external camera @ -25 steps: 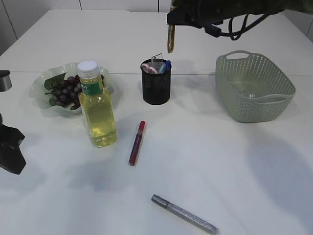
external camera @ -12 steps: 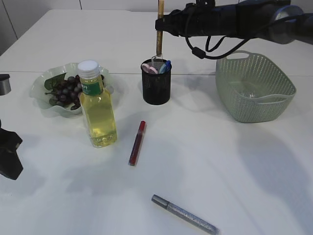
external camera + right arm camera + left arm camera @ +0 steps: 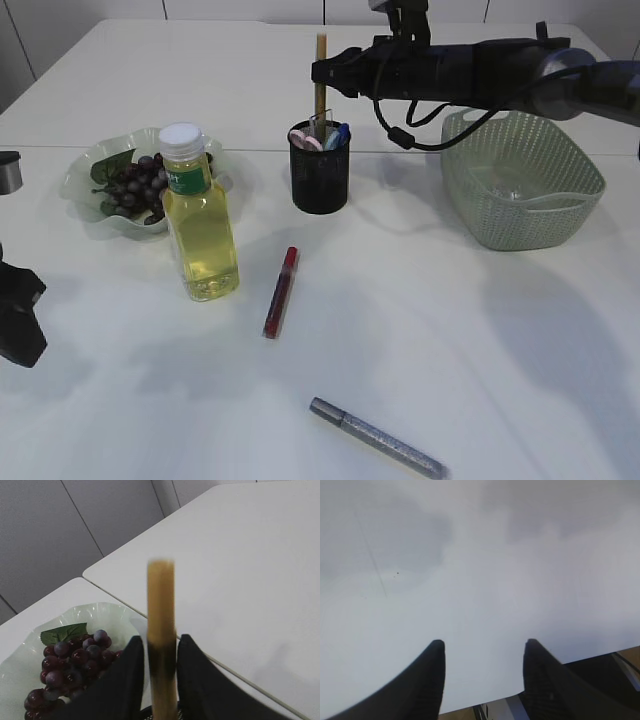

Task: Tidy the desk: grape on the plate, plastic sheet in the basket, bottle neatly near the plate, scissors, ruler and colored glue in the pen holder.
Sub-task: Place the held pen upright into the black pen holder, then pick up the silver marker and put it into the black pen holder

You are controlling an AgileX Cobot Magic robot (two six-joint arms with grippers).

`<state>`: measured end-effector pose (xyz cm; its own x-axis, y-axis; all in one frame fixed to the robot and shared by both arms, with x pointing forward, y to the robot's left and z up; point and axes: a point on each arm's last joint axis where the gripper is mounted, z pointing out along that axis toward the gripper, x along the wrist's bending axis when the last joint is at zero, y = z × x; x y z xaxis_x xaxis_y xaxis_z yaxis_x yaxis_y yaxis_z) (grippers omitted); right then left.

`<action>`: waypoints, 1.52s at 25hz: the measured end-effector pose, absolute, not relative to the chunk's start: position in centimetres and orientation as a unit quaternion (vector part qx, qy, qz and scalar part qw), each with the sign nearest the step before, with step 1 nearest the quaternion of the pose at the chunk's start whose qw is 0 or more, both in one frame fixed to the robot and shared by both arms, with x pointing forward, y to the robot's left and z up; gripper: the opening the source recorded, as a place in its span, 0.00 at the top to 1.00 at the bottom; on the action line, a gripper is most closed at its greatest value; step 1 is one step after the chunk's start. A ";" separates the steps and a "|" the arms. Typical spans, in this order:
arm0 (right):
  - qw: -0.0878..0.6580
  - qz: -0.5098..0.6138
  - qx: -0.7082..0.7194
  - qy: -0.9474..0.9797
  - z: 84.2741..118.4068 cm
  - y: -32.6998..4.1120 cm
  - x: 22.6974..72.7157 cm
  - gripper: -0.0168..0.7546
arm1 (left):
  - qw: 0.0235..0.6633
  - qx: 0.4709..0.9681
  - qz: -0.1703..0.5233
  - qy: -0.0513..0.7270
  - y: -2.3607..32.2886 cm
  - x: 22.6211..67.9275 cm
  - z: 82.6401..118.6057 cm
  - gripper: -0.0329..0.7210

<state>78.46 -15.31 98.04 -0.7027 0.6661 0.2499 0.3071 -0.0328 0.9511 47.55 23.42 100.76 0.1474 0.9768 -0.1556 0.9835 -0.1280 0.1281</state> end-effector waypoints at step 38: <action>0.031 0.247 0.525 0.814 111.4 -19.8 62.3 0.56 | 0.110 0.749 -0.009 0.653 23.4 47.8 100.8 0.48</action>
